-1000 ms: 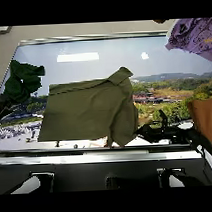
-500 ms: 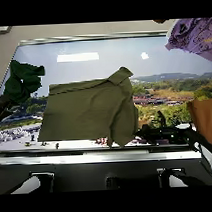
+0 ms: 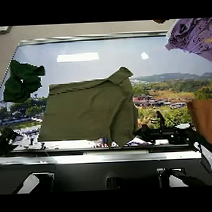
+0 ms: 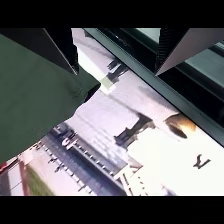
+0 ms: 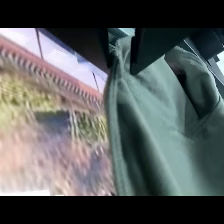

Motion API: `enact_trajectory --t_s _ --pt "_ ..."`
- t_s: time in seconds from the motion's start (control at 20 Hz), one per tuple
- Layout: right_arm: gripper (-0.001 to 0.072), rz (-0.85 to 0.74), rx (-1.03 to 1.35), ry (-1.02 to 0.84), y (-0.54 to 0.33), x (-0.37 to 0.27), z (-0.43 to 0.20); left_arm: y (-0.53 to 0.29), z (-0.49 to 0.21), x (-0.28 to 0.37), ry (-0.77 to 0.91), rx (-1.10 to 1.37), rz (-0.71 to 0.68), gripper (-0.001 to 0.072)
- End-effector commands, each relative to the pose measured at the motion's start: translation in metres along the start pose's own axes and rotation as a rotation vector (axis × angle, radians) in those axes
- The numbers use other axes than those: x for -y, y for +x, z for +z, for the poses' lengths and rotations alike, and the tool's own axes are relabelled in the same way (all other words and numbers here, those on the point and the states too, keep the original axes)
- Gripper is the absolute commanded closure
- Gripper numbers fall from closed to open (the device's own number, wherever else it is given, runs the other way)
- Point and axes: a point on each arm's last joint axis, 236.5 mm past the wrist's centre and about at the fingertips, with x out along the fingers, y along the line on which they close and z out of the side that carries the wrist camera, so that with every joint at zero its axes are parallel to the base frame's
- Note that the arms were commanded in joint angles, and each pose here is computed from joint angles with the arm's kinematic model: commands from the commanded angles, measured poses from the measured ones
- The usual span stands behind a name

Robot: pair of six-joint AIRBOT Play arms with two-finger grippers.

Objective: Fold the clothes and pants, and hang the long-sleeved shirts on hangers.

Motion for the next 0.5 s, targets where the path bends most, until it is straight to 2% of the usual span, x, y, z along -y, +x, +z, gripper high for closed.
enact_trajectory --t_s 0.0,0.05,0.1,0.15,0.45 --pt "0.0528 -0.005 -0.010 0.000 0.000 0.001 -0.002 0.018 -0.026 -0.009 0.011 -0.055 -0.044 0.0157" --pt "0.0544 -0.007 -0.006 0.000 0.000 0.002 -0.001 0.020 -0.029 -0.010 0.025 -0.064 -0.045 0.0157" --pt "0.0625 -0.008 -0.005 0.000 0.000 0.002 -0.001 0.022 -0.032 -0.011 0.037 -0.071 -0.045 0.0157" --pt "0.0665 -0.008 -0.006 -0.001 0.000 0.002 -0.001 0.023 -0.034 -0.011 0.047 -0.077 -0.045 0.0157" --pt "0.0681 -0.014 -0.007 -0.004 0.000 0.003 -0.002 0.035 -0.044 -0.011 0.064 -0.094 -0.068 0.0158"
